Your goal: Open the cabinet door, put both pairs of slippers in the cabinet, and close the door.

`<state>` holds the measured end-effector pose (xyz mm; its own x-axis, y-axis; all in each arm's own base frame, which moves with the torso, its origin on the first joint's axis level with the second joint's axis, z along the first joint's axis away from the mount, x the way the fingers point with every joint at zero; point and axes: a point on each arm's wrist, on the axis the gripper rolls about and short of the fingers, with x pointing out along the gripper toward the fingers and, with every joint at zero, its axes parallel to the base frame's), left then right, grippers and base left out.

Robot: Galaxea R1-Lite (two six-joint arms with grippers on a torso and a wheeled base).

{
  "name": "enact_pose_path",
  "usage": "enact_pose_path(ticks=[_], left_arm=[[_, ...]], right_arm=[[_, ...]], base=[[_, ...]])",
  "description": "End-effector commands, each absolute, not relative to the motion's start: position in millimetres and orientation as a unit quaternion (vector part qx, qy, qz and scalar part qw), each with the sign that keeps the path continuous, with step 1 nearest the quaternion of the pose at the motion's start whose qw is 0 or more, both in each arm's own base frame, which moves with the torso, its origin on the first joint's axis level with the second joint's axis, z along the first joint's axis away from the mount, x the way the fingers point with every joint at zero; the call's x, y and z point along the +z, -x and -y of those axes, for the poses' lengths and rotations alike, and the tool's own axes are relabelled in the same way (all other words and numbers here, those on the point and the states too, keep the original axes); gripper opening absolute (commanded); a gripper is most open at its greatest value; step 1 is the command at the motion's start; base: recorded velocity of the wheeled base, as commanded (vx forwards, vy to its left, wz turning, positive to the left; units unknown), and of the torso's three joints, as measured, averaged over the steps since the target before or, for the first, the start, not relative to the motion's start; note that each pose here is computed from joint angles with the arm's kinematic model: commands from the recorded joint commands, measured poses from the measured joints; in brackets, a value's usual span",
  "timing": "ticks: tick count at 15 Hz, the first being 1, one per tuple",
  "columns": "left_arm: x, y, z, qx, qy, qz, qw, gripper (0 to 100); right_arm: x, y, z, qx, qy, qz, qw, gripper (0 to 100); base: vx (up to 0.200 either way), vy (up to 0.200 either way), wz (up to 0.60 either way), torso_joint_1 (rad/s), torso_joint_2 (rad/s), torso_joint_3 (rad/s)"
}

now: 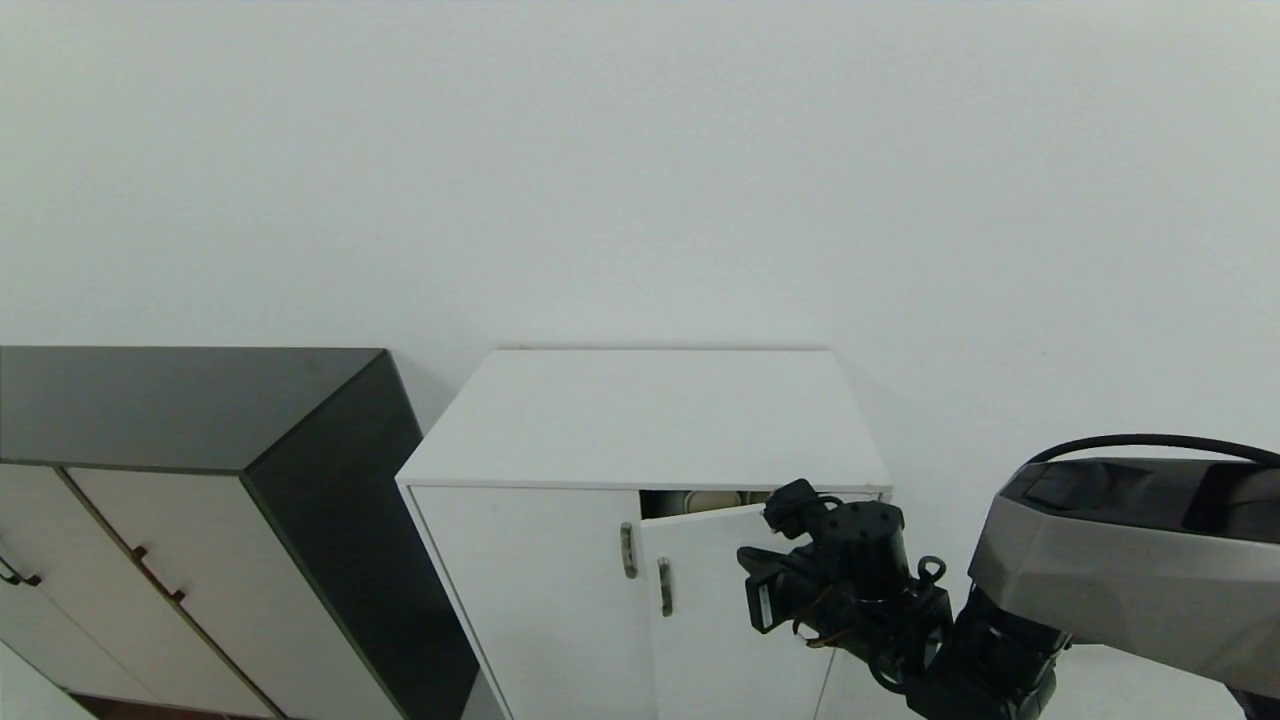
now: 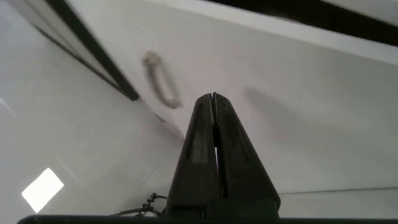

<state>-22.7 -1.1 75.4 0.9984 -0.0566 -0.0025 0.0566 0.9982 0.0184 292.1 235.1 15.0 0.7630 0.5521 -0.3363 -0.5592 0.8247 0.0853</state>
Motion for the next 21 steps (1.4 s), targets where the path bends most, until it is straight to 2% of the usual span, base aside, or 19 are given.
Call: enact_pose_path(ticks=[1, 21], left_arm=[[75, 23, 1, -0.028, -0.009, -0.001, 1.000, 0], [76, 23, 1, -0.028, -0.009, -0.001, 1.000, 0]], right_arm=[[7, -299, -232, 0.291, 0.010, -0.182, 0.939, 0], [-13, -329, -232, 0.272, 0.003, -0.178, 0.946, 0]], base=[[0.000, 0.000, 0.00, 0.000, 0.00, 0.000], [0.000, 0.000, 0.00, 0.000, 0.00, 0.000]])
